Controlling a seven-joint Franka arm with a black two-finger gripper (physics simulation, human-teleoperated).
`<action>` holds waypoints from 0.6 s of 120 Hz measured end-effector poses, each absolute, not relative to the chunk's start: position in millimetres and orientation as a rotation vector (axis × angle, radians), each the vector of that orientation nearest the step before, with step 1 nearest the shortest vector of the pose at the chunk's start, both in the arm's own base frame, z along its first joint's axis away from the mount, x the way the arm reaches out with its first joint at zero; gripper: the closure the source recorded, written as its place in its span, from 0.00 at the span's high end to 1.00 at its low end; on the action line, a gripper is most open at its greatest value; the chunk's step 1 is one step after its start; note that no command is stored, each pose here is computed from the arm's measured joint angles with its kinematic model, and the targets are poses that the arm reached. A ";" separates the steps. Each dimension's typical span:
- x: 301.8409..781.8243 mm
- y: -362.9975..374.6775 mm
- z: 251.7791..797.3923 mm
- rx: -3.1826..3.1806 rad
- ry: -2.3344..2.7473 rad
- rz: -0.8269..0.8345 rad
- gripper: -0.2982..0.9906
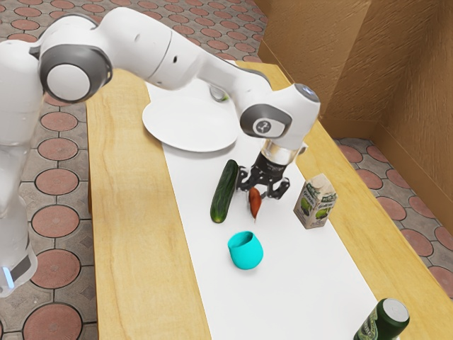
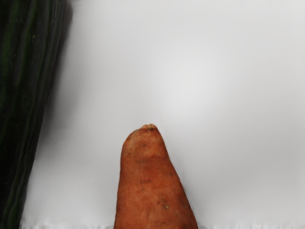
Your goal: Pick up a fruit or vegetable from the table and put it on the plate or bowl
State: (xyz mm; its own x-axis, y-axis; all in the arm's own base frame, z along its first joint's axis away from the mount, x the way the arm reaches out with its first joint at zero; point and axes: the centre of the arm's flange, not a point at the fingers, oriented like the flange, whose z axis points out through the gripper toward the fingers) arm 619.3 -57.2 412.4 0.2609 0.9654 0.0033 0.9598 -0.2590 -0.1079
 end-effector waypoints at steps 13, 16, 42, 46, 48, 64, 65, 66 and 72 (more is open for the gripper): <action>610.1 -58.4 443.4 -2.435 -1.850 0.093 0.34; 606.1 -58.7 453.7 -2.441 -1.847 0.091 0.34; 565.5 10.7 527.7 -2.424 -1.811 0.111 0.34; 560.9 32.6 530.6 -2.409 -1.803 0.117 0.34; 558.6 43.7 531.6 -2.401 -1.799 0.122 0.34; 542.2 132.4 541.5 -2.346 -1.759 0.124 0.34; 541.6 137.5 540.6 -2.344 -1.755 0.128 0.34; 540.9 142.4 539.7 -2.342 -1.752 0.132 0.34; 540.4 169.6 531.5 -2.340 -1.723 0.154 0.34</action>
State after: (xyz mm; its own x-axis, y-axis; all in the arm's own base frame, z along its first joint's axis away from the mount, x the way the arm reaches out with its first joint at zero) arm 540.4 169.6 531.5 0.3029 0.9516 0.0519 0.9273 -0.2817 -0.2465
